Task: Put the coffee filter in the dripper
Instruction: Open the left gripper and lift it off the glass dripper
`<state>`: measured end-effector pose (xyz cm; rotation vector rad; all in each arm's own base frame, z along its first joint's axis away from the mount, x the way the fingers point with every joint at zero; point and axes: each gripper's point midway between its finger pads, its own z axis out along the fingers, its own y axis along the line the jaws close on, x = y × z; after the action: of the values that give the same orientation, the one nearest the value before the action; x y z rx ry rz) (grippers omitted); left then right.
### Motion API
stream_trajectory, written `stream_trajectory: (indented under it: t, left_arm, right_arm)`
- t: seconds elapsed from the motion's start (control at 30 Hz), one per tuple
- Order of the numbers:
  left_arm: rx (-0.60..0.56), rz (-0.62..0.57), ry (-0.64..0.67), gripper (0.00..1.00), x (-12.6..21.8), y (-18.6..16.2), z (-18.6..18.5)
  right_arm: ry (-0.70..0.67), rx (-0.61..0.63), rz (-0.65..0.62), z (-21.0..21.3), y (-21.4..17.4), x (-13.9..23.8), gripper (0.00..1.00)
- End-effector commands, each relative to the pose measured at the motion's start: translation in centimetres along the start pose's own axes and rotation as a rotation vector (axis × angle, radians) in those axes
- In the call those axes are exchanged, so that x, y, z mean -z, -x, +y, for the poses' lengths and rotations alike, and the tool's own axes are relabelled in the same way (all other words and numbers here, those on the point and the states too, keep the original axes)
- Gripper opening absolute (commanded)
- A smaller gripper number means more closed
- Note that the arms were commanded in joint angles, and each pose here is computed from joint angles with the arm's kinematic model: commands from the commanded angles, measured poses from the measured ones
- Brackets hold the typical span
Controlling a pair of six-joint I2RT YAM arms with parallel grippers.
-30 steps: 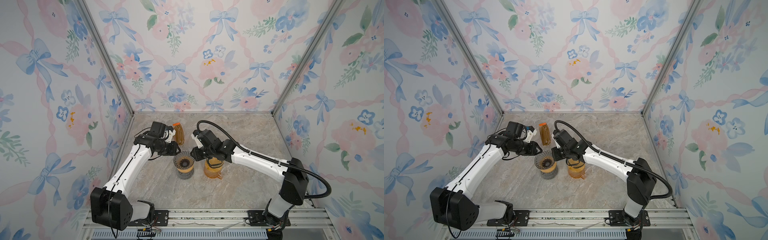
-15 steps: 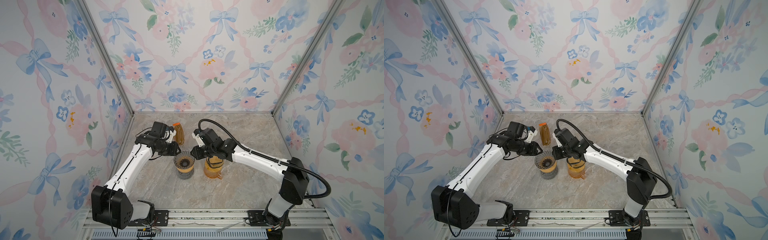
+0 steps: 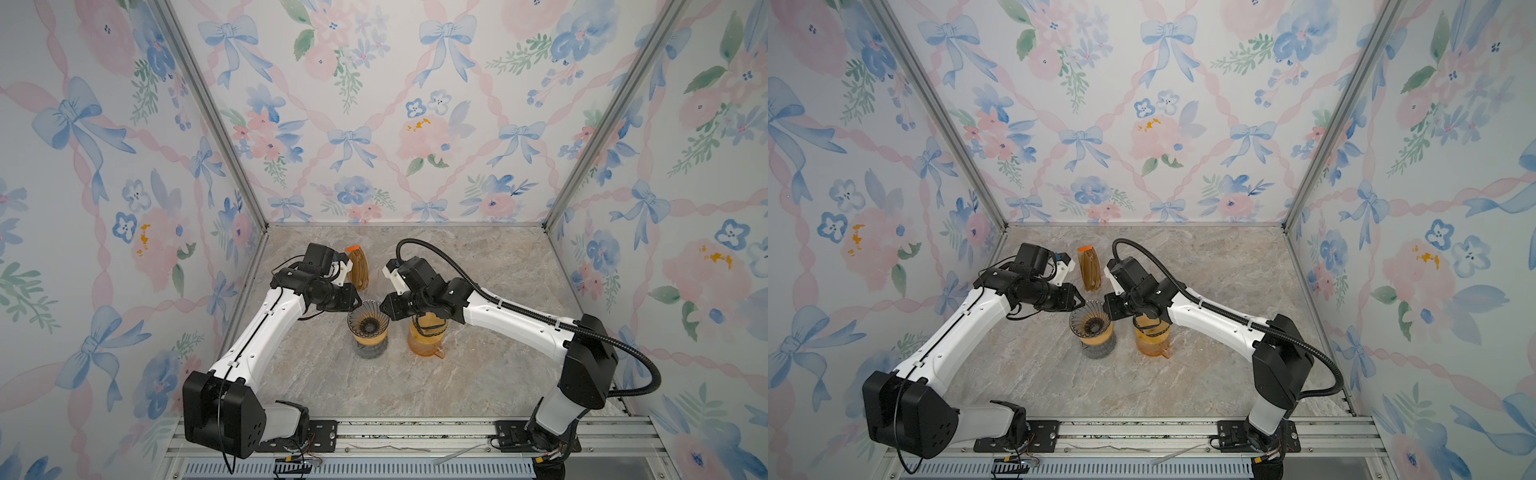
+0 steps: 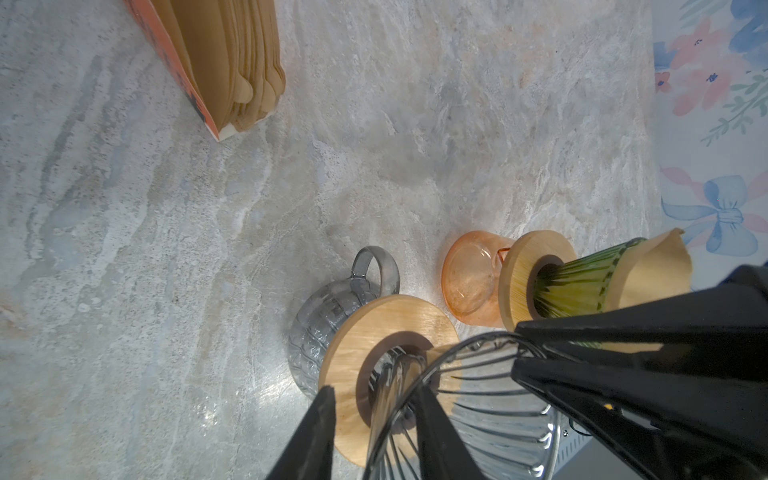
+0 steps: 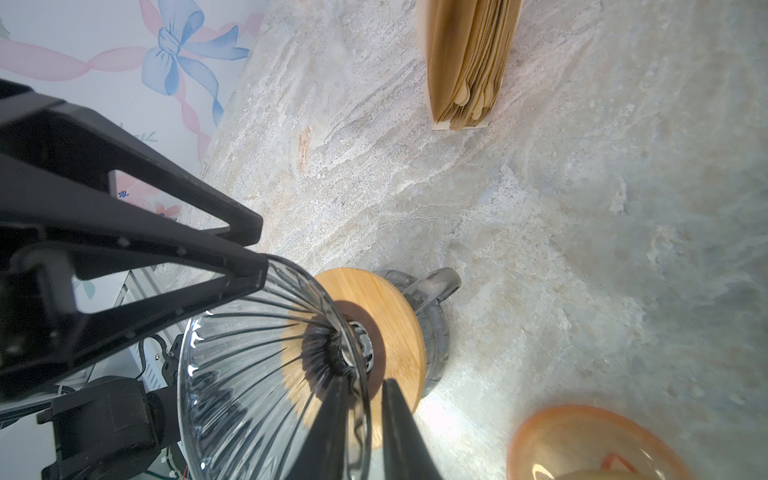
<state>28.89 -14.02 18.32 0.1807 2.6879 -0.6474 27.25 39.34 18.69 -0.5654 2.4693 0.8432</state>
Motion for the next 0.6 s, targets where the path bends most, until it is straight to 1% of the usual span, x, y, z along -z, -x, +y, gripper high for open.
stream_trajectory:
  t: [0.0,0.13,0.3,0.4,0.5,0.57]
  left_arm:
    - [0.000,-0.027,-0.004,0.36,0.5,0.6,-0.4]
    - [0.004,-0.042,-0.008,0.39,1.0,0.9,-0.6]
    - [0.010,-0.097,0.012,0.41,2.3,2.1,-0.6]
    - [0.016,-0.129,0.028,0.41,3.0,3.0,-0.4]
    - [0.020,-0.154,0.057,0.41,3.3,3.9,-0.1]
    - [0.018,-0.176,0.083,0.41,3.4,4.7,0.2]
  right_arm:
    - [0.004,-0.012,0.020,-0.1,-0.7,-0.7,0.19]
    - [0.005,-0.016,0.017,-0.1,-0.7,-0.8,0.19]
    - [0.006,-0.015,0.001,0.1,-0.3,-0.3,0.23]
    - [0.005,-0.007,-0.020,0.3,0.2,0.5,0.26]
    - [0.002,0.007,-0.041,0.5,0.7,1.5,0.31]
    - [0.009,0.019,-0.069,1.0,1.2,2.9,0.34]
